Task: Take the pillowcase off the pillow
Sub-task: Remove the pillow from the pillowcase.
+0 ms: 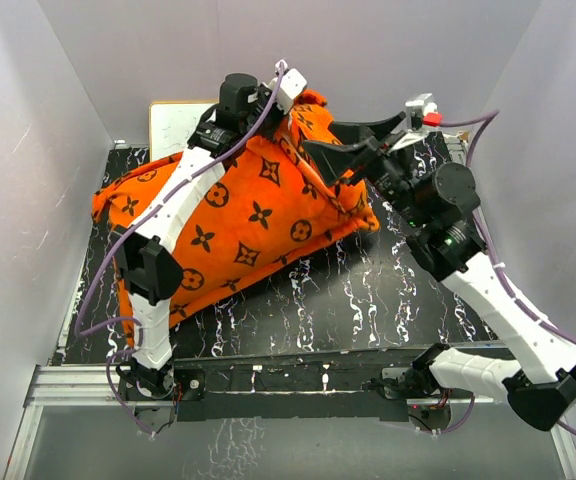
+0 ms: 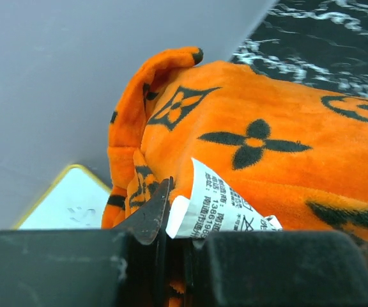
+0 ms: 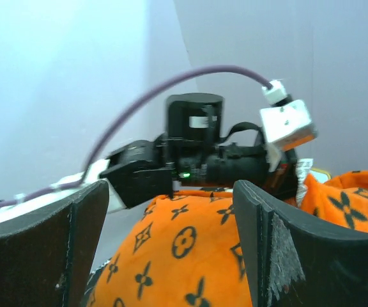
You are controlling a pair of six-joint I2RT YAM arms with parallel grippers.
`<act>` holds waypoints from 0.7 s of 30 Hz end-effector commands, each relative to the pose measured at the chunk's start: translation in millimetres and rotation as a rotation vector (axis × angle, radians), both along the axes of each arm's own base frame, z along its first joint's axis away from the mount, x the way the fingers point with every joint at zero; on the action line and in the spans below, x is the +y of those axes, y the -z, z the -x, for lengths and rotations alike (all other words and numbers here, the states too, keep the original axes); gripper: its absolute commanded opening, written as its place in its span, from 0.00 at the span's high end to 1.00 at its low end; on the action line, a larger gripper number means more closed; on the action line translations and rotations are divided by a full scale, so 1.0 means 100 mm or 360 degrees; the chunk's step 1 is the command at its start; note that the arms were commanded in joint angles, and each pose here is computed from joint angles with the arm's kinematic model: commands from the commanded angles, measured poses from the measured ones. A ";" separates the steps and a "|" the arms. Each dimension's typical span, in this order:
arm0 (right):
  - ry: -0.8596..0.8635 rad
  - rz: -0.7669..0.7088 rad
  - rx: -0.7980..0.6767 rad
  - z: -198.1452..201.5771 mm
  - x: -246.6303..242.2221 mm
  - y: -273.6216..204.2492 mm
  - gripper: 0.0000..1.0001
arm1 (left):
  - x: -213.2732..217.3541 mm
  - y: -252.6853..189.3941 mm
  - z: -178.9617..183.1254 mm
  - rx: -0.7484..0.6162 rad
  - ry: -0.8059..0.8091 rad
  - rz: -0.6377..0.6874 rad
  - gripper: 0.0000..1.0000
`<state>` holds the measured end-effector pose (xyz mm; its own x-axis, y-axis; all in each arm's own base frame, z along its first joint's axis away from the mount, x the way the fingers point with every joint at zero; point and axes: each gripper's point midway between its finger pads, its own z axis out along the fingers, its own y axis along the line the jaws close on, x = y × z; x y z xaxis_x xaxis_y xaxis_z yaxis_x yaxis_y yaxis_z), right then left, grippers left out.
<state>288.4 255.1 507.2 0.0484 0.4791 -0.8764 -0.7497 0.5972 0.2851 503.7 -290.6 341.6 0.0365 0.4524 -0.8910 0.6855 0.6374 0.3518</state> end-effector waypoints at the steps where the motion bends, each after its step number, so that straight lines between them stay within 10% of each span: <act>1: -0.0236 0.0081 0.0081 0.23 0.14 0.32 0.20 | 0.39 -1.68 -0.15 -0.0722 -0.0327 0.0271 1.00; 12: -0.0229 0.0077 0.0891 0.08 0.30 2.07 0.02 | 0.34 -2.47 0.22 -0.1127 -0.0289 0.0290 1.00; 21: -0.0271 -0.0136 0.0727 -0.37 0.64 1.91 0.02 | 0.08 -2.97 0.76 -0.1339 -0.0153 0.0336 1.00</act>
